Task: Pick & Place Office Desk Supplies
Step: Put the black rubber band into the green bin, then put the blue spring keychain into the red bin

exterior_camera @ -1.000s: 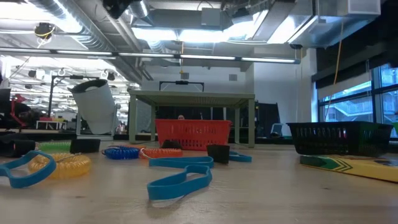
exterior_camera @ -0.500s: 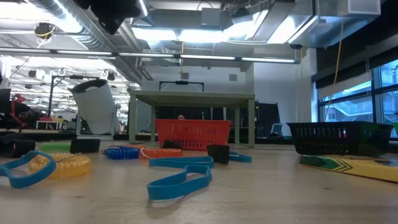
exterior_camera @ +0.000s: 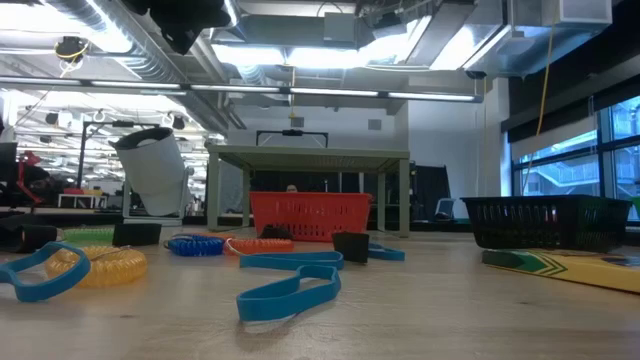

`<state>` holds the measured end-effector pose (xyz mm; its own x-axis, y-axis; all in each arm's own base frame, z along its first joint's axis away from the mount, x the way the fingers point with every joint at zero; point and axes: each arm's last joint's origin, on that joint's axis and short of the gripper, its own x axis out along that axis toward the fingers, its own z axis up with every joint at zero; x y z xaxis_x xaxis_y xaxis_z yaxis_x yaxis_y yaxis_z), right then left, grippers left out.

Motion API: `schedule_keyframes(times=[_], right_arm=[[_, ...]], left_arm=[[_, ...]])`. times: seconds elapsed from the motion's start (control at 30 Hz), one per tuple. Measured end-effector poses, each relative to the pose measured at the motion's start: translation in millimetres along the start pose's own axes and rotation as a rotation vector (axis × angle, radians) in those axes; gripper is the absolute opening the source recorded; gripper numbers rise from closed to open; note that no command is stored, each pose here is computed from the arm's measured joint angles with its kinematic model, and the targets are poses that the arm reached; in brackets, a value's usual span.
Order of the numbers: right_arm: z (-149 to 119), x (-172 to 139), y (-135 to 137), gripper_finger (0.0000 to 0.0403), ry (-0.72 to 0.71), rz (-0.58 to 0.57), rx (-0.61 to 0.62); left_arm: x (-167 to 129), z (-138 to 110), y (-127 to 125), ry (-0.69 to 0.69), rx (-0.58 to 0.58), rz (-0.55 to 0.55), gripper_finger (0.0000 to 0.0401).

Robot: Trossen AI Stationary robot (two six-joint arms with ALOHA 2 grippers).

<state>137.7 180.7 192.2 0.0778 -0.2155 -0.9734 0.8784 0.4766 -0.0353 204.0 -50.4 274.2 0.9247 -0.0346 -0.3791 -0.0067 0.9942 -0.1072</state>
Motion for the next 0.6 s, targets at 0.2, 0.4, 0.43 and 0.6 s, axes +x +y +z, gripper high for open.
schedule_keyframes(times=[0.2, 0.4, 0.43, 0.6], right_arm=[[-2, 11, -4, 0.0149, 0.043, -0.025, -0.002], [0, 0, 0, 0.0202, 0.014, 0.026, 0.006], [1, -4, 0, 0.0204, 0.004, 0.033, 0.005], [6, -18, -2, 0.0201, -0.054, 0.003, -0.008]], left_arm=[[0, -1, 0, 0.012, 0.020, -0.015, 0.0096], [3, -3, -2, 0.033, 0.022, -0.065, 0.0096], [3, -3, -2, 0.037, 0.023, -0.065, 0.0096], [14, -9, -4, 0.086, 0.030, -0.083, 0.0096]])
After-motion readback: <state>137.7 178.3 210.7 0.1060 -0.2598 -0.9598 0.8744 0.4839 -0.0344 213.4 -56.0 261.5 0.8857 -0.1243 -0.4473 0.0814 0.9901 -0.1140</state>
